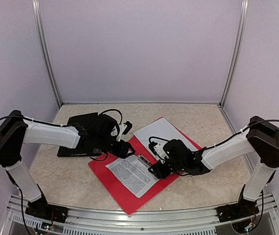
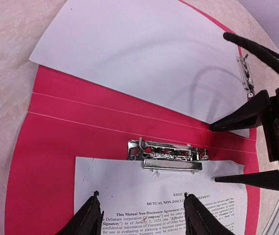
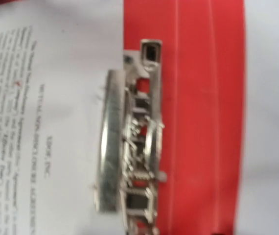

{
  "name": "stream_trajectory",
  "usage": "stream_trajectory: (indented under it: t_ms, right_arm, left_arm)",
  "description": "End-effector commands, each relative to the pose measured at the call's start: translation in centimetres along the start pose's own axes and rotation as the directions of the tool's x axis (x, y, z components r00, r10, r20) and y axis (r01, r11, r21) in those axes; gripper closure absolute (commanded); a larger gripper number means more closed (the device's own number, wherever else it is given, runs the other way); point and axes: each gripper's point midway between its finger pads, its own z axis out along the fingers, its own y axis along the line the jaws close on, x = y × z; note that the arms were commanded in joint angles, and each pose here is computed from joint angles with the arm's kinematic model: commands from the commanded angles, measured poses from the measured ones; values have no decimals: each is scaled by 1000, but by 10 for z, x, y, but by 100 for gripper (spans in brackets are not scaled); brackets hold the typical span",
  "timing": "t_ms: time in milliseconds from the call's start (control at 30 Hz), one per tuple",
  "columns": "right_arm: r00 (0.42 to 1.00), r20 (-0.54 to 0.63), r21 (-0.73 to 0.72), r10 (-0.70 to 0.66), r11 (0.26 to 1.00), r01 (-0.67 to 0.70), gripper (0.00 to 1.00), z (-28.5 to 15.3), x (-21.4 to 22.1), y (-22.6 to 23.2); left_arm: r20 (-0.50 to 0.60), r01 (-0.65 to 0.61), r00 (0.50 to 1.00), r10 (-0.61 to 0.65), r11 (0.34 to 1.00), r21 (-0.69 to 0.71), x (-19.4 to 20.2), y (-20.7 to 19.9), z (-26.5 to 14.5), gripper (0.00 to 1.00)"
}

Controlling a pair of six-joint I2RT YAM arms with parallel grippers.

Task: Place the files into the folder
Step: Clamp the file in the folder with some files, then pick up the folder with files at the center of the board.

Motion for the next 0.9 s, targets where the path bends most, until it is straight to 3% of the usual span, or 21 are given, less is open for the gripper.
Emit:
stream_trajectory:
  t_ms: [0,233,400,533,667,867]
  right_arm:
    - [1000,-19,40,19,999,-18,34,-27,-17,-3]
    - [994,-27,170,103,981,-97,30,-50,-31,-26]
    - [992,-33,213,125,970,-116,30,-60,-28,-39]
    - [992,-48,199,116,974,-104,30,-60,-21,-39]
    - [992,-62,168,112,981,-101,30,-57,-16,-34]
    - [994,-58,138,97,986,-88,30,-55,-20,-29]
  left_arm:
    - [44,9,999,-8,999,-32,-4,-2,-31,42]
    - [25,175,984,-174,959,-225,24,26,-73,21]
    - [29,386,917,-398,867,-315,61,35,-108,11]
    - [87,459,885,-457,825,-331,73,28,-144,9]
    - [128,566,818,-560,748,-346,97,34,-175,9]
    - [137,630,765,-630,687,-362,122,44,-178,11]
